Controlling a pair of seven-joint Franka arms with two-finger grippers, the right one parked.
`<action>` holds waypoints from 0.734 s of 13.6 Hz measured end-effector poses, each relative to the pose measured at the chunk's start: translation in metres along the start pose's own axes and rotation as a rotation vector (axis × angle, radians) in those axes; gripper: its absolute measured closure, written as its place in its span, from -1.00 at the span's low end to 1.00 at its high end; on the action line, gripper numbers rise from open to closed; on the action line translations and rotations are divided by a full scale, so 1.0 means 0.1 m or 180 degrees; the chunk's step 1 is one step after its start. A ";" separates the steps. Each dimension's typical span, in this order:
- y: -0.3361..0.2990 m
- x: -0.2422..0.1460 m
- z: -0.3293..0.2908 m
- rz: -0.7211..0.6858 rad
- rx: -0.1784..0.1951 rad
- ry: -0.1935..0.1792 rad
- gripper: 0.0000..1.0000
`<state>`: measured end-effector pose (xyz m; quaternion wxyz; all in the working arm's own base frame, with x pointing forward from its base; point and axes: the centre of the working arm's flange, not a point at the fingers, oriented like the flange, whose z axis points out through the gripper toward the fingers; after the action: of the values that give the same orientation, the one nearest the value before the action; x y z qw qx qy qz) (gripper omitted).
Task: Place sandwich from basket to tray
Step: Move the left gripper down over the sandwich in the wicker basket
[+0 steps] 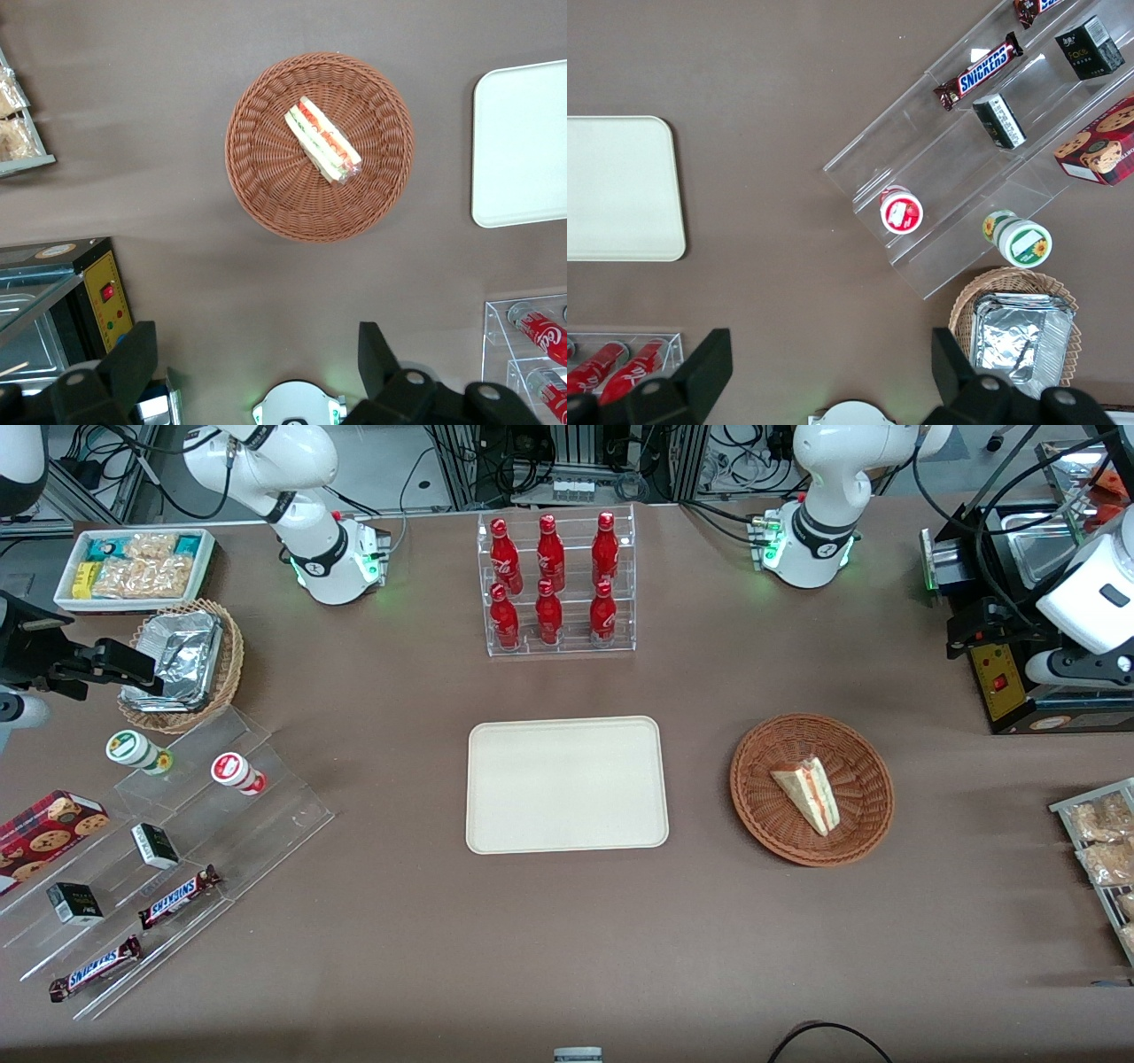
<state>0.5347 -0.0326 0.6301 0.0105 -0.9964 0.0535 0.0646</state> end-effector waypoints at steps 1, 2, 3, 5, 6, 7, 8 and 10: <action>0.01 0.01 0.01 0.0006 0.0000 0.0010 -1.00; 0.01 0.04 0.03 0.0010 -0.0001 0.0027 -1.00; 0.02 0.07 0.07 0.0015 -0.0004 0.0010 -1.00; 0.03 0.17 0.27 0.0034 -0.0022 -0.0122 -1.00; 0.06 0.23 0.44 0.0059 -0.0030 -0.0218 -1.00; 0.12 0.29 0.63 0.0097 -0.0035 -0.0291 -1.00; 0.17 0.34 0.82 0.0127 -0.0038 -0.0339 -1.00; 0.27 0.41 1.21 0.0172 -0.0032 -0.0361 -1.00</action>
<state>0.5572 -0.0607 0.5046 0.0067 -0.9894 0.0794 0.1214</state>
